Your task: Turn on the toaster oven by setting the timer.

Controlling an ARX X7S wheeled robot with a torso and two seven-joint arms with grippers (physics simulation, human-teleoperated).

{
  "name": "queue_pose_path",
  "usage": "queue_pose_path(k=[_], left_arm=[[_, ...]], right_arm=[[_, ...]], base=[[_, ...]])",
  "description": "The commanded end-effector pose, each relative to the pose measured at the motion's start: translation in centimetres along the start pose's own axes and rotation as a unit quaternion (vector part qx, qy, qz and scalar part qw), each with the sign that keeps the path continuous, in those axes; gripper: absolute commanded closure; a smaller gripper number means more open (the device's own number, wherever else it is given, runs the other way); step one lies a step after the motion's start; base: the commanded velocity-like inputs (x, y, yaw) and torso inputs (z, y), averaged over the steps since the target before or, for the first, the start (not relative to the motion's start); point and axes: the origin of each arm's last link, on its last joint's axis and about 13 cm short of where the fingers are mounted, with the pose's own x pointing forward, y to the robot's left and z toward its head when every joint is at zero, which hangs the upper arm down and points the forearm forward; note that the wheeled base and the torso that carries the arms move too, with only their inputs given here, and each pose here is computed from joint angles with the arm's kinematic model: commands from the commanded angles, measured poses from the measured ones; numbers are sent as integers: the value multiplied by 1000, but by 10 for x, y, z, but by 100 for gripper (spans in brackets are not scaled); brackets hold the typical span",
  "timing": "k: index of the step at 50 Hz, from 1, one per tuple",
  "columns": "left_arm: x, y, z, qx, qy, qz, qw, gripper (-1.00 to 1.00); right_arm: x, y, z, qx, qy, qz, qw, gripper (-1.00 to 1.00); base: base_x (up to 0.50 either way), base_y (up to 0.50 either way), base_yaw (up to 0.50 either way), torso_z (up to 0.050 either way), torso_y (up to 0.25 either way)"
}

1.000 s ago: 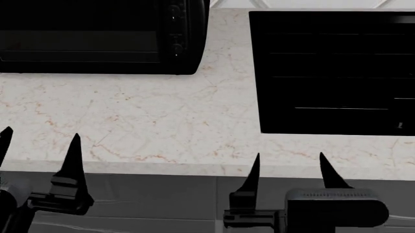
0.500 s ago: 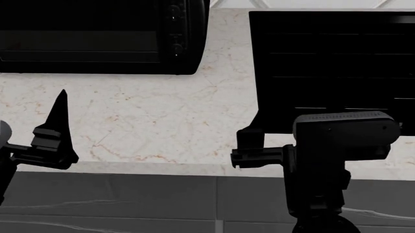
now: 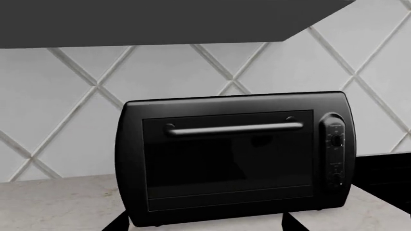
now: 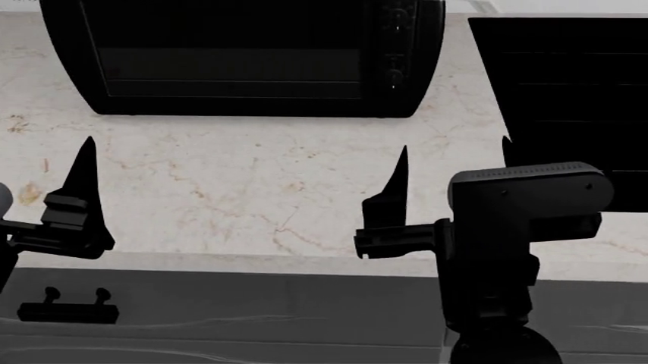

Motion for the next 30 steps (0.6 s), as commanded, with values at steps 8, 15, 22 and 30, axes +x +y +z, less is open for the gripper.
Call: queue_pose_path(k=[8,15,22,30], left_arm=[[1,-1,-2,4,6,-1,1000,-100],[0,0,-1,4,4,0,1000,-100],[-1,0,1,3,1,1,1000,-100],[-1,-1,1,3,1,0,1000,-100]], right_arm=[[-1,-3,-3,8,2,-6,1000,-100],[-3,0,-5,15,7,0,1000,-100],[-4,0,-3,13,9,0,1000,-100],[-3,-1,-3,11,7,0,1000,-100]], base=[[0,375,0,0,0],[0,0,0,0,0],[161,0,0,0,0],[292,0,0,0,0]])
